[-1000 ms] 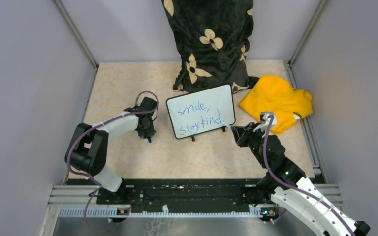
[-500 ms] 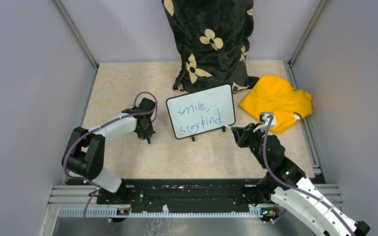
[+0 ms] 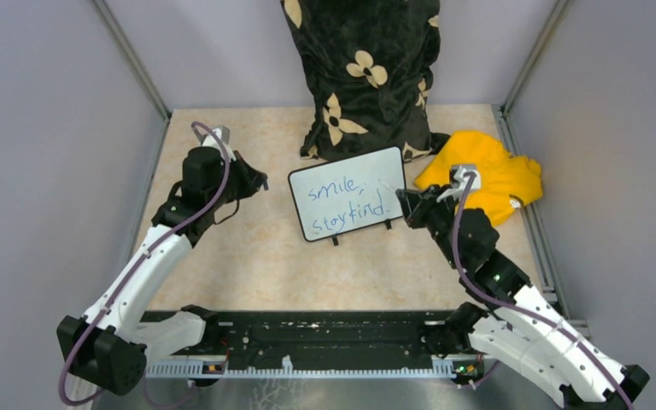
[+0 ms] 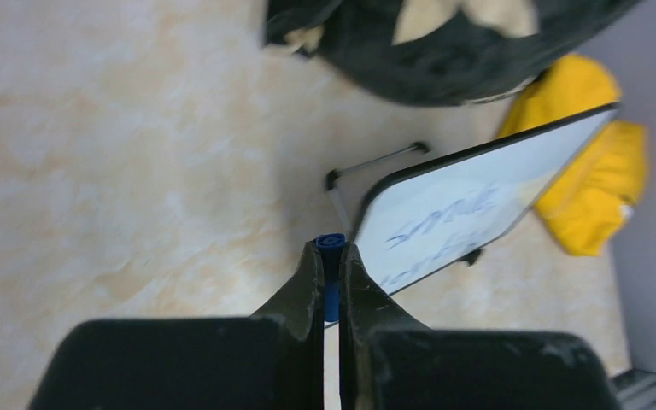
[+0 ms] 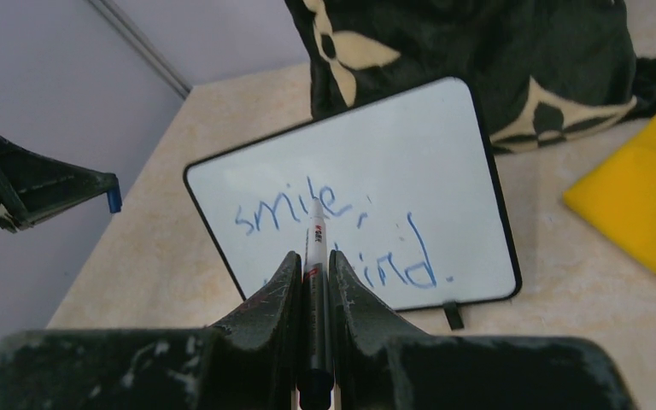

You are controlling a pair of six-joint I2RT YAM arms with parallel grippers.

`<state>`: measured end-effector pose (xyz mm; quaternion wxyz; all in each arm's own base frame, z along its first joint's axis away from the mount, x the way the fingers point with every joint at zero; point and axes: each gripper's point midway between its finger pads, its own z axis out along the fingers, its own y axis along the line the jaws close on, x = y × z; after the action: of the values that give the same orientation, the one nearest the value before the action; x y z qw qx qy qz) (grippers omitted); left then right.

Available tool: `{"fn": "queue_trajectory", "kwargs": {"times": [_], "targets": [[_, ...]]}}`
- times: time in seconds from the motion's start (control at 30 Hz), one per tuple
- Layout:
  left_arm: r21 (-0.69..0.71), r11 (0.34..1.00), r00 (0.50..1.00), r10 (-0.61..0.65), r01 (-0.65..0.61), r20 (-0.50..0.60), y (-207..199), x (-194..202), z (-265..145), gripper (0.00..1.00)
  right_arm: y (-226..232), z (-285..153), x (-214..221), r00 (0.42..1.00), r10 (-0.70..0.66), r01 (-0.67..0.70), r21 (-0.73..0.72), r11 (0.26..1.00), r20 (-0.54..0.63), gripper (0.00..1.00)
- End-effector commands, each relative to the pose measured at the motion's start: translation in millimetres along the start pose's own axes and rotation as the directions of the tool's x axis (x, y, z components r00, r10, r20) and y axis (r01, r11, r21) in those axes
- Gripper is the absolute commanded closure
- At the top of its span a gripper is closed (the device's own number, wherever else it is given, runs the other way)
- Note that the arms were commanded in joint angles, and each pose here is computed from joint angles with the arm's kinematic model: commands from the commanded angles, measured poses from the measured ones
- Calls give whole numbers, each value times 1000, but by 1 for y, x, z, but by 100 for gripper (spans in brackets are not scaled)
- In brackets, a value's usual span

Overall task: Write a sentence on the whiteboard
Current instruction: Close the whiteboard marker at the center of the board.

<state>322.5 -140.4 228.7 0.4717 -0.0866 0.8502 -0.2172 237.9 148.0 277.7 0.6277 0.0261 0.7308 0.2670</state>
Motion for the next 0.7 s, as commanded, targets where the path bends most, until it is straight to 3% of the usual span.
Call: {"fn": "queue_trajectory", "kwargs": {"times": [0.0,0.17,0.37,0.67], "targets": [[354,933,983,-5,-61,181,-81,-62,-27,100,49,11,-87,977,10,13,-107,994,213,100],[548,834,957,-103,-65,271,-124,-95,-64,100,100,7,-122,941,-61,117,-153,981,333,100],[705,707,938,-199,-63,283,-152,-106,-105,100,150,-18,-110,880,-161,250,-148,957,447,100],[841,533,906,-395,90,153,-164,-108,-141,100,190,-49,-74,726,-321,447,-62,892,608,100]]}}
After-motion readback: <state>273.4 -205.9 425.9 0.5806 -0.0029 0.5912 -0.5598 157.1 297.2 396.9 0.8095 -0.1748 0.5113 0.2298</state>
